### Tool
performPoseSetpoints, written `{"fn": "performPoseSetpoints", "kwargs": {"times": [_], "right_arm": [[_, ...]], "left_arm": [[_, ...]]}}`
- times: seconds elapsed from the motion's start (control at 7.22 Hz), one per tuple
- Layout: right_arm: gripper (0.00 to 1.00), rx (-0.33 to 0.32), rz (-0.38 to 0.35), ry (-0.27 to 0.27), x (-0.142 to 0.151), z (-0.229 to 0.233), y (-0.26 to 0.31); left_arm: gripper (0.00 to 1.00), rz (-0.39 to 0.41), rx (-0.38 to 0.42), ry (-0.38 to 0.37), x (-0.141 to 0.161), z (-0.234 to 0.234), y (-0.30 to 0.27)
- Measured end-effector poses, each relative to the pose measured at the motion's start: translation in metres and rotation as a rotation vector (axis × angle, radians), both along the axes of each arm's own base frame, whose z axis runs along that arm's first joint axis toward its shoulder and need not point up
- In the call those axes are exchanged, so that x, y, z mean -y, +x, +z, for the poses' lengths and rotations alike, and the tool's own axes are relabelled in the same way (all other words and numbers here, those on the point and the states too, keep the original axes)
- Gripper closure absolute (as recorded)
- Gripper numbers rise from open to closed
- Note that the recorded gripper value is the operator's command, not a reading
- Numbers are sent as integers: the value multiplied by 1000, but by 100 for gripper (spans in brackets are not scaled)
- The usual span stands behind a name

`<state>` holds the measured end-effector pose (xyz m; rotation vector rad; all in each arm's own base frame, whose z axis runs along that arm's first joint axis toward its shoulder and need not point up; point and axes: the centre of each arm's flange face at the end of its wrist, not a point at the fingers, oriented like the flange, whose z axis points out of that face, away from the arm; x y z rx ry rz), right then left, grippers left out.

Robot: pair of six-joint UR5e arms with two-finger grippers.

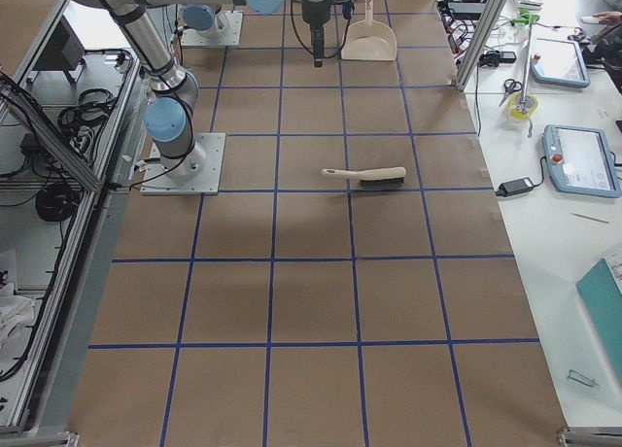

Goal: Sweep and dump trash into bin

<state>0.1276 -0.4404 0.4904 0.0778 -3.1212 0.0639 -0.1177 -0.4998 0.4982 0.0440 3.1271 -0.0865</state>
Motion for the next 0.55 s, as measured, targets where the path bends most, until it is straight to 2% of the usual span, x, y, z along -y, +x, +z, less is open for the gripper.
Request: {"fn": "performPoseSetpoints", "kwargs": {"times": [0.28, 0.55], "right_arm": [[0, 4, -2, -2, 3, -2, 0], [0, 1, -2, -29, 8, 0, -1]], "left_arm": [[0, 4, -28, 2, 0, -1, -2], [0, 2, -30, 1, 0, -1, -1]]}}
